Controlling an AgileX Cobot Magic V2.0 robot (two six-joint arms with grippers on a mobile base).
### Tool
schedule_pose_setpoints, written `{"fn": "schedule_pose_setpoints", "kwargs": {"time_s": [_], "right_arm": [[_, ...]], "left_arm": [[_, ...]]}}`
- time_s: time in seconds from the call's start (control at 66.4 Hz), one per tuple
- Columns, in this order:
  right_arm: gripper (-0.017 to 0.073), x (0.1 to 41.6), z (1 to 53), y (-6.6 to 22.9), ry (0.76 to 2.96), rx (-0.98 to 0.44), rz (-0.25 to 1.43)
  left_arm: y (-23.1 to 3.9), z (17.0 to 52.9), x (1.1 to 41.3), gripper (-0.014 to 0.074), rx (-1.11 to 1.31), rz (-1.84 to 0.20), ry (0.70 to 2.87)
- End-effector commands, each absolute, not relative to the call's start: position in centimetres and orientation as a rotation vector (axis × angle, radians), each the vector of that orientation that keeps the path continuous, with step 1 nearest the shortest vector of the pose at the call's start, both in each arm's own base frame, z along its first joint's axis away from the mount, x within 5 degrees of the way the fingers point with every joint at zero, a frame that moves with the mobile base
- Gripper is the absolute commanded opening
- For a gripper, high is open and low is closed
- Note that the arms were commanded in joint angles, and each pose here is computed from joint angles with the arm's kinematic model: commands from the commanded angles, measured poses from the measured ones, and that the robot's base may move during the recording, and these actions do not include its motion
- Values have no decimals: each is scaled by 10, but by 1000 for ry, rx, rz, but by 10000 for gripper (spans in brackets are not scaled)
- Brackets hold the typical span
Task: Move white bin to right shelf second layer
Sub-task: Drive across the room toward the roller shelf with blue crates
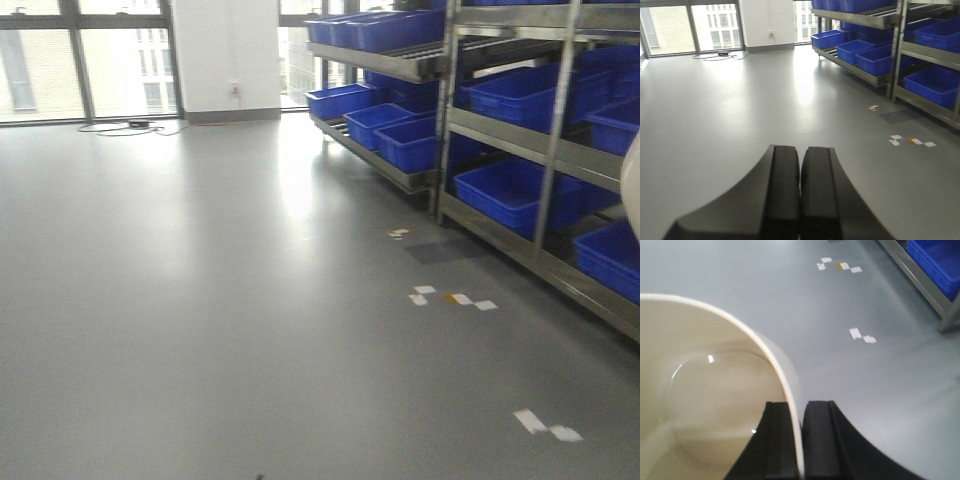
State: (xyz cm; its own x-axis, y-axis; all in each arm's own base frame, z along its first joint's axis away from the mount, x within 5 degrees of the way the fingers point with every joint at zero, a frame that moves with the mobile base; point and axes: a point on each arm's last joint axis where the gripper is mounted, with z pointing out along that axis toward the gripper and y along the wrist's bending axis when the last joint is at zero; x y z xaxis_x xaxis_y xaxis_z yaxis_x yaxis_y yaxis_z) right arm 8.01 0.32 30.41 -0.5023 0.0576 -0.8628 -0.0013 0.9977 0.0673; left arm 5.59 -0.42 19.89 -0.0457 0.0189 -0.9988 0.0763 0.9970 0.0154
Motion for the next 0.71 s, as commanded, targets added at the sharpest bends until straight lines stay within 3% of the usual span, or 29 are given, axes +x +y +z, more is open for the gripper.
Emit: {"fn": "schedule_pose_setpoints", "kwargs": {"time_s": [0.0, 0.692], "right_arm": [[56, 84, 321, 3, 1981, 50, 75], [56, 84, 321, 3, 1981, 50, 75]], "left_arm": [[-4, 195, 56, 85, 71, -53, 1551], [-4, 195, 56, 85, 71, -53, 1551]]}}
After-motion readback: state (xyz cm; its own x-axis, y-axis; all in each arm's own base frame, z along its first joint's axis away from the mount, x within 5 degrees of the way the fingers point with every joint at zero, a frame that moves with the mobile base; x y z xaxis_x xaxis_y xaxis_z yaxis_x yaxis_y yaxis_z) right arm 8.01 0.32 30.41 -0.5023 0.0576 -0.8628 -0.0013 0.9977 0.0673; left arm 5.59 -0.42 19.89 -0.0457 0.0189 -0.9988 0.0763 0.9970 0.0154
